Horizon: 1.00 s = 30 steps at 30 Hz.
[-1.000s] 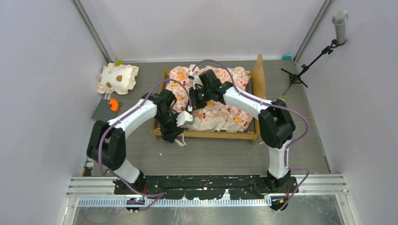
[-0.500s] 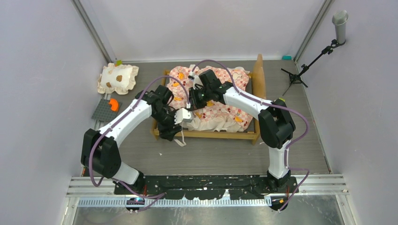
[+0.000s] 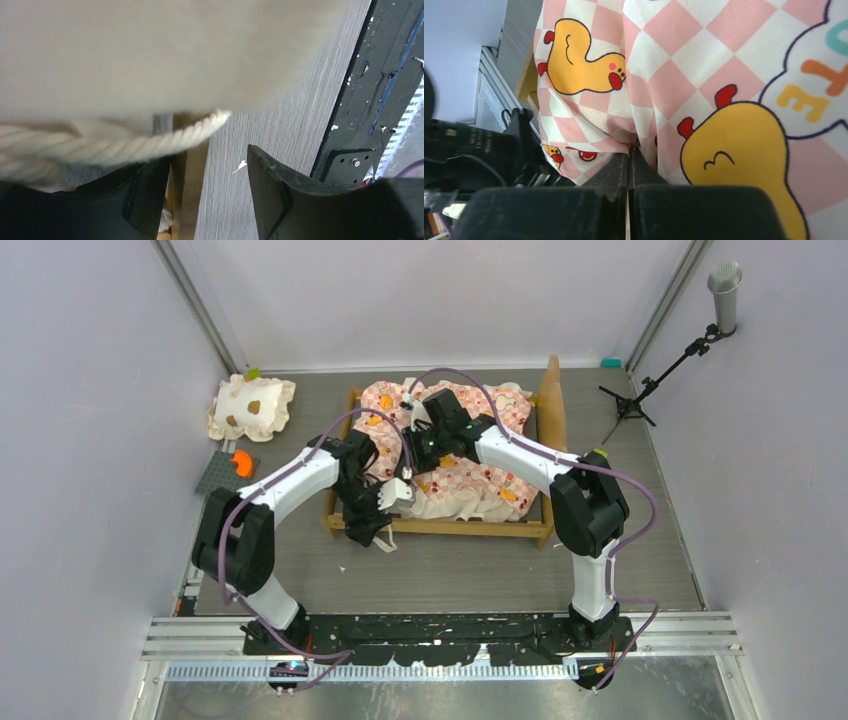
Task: Set up the pet bed
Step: Cross the ropes on the bed frame.
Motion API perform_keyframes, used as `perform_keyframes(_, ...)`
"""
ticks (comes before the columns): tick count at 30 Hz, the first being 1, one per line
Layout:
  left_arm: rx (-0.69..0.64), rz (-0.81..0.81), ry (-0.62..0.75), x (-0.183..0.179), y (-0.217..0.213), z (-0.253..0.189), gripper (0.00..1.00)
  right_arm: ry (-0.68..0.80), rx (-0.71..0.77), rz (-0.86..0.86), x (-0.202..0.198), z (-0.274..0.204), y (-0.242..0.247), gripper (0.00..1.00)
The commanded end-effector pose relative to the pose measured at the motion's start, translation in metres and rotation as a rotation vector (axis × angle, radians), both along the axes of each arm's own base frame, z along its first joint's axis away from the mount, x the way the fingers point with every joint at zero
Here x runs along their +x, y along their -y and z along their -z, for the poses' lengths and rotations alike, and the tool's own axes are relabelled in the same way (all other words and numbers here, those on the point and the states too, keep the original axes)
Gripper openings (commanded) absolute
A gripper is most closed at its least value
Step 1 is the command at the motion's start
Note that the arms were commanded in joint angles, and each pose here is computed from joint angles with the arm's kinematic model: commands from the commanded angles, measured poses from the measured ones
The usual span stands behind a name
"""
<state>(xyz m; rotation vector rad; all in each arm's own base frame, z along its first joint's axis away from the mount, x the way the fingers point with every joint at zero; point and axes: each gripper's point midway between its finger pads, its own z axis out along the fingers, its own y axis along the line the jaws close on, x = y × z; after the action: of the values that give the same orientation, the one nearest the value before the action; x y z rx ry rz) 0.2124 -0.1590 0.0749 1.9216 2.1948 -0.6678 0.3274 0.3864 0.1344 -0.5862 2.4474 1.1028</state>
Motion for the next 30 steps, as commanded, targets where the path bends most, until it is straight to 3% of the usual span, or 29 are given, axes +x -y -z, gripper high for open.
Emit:
perform_keyframes(1, 0.001, 0.006, -0.123, -0.021, 0.001, 0.014, 0.59, 0.023, 0.02, -0.004, 0.004, -0.008, -0.005, 0.01)
perform_keyframes(7, 0.073, 0.021, -0.211, -0.03, -0.006, 0.03, 0.56, 0.021, 0.018, -0.007, 0.003, -0.008, -0.005, 0.01)
perform_keyframes(16, -0.034, 0.028, -0.052, -0.013, 0.009, -0.015, 0.57, 0.027, 0.018, -0.008, 0.003, -0.01, -0.005, 0.01)
perform_keyframes(21, -0.028, 0.024, 0.016, -0.009, 0.004, -0.036, 0.58, 0.027, 0.018, -0.008, 0.003, -0.01, -0.005, 0.01)
perform_keyframes(30, -0.006, 0.039, 0.043, -0.015, -0.005, -0.038, 0.59, 0.025, 0.021, -0.011, 0.003, -0.011, -0.006, 0.01)
